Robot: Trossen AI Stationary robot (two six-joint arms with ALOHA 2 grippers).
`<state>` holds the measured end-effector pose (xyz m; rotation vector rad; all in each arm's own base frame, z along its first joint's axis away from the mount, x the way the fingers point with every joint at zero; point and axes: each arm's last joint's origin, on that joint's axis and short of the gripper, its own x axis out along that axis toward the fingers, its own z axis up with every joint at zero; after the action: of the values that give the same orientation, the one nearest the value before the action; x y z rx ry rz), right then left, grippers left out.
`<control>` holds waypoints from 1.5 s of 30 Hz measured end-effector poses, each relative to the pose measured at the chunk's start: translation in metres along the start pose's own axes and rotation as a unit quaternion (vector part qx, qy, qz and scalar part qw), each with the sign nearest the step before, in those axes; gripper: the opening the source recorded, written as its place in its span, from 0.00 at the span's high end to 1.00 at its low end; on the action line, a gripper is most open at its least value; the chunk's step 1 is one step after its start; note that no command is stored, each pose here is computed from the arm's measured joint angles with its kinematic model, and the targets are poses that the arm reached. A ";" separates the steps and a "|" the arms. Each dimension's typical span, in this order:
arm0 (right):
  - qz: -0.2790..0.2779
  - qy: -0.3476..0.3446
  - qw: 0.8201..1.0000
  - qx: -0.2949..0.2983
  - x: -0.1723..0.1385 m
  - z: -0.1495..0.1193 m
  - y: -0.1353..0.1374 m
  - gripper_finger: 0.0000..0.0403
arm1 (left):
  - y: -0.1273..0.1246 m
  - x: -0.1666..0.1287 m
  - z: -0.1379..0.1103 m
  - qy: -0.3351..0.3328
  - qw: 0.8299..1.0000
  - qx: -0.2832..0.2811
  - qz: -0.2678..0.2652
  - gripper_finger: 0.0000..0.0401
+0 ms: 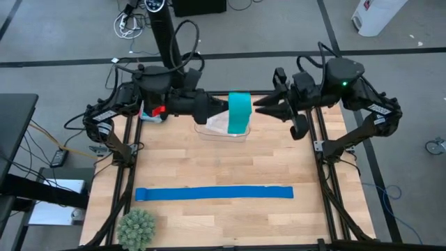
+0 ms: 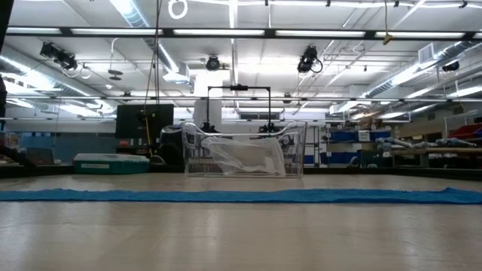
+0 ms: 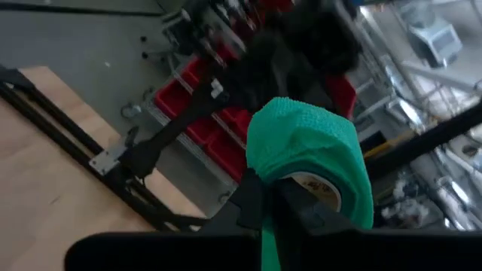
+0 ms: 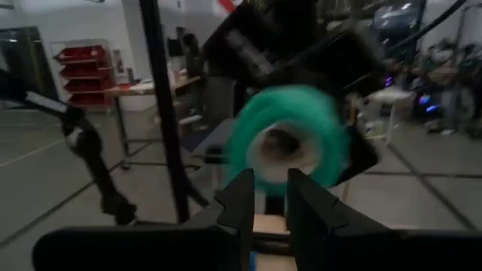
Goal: Roll bandage
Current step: Roll the green bandage
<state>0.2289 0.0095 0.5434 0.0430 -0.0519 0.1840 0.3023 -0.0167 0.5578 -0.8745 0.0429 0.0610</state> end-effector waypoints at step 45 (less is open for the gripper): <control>0.156 0.009 0.985 0.066 0.019 0.006 0.043 1.00 | 0.030 0.000 0.027 -0.082 0.987 0.072 0.119 0.95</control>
<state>0.2398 0.0549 0.5517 0.1652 -0.0284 0.5020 0.3004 0.0232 0.5524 -0.7145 -0.0022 0.3483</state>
